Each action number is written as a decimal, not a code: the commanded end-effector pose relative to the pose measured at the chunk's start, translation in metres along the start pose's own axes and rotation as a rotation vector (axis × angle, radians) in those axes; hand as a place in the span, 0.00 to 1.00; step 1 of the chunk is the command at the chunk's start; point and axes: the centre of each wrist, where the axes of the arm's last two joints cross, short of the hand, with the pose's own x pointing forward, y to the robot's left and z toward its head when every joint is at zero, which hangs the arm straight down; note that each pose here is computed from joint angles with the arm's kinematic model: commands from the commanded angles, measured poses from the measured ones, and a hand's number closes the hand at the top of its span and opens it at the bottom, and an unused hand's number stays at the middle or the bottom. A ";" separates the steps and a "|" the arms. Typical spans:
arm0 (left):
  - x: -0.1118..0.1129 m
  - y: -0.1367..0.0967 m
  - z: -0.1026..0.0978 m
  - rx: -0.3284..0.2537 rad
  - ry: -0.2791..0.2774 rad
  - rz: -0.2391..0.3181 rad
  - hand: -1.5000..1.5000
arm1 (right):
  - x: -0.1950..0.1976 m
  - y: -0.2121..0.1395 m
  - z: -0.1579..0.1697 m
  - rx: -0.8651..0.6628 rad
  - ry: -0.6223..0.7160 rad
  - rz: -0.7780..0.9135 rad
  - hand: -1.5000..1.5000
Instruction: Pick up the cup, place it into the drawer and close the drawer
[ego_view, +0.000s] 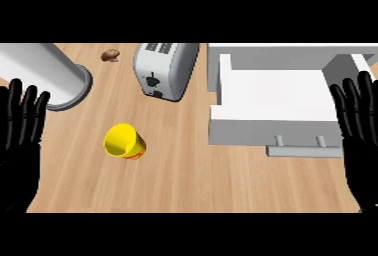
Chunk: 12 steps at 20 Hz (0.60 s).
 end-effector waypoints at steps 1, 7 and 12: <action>-0.007 -0.012 0.006 0.065 0.027 -0.066 0.00 | -0.016 0.006 -0.001 0.007 0.043 -0.028 0.00; -0.014 -0.039 -0.015 0.504 0.062 -0.093 0.00 | -0.013 0.007 0.009 0.083 0.119 -0.100 0.00; -0.034 -0.101 -0.018 0.539 0.058 -0.112 0.00 | -0.010 0.013 -0.003 0.071 0.141 -0.102 0.00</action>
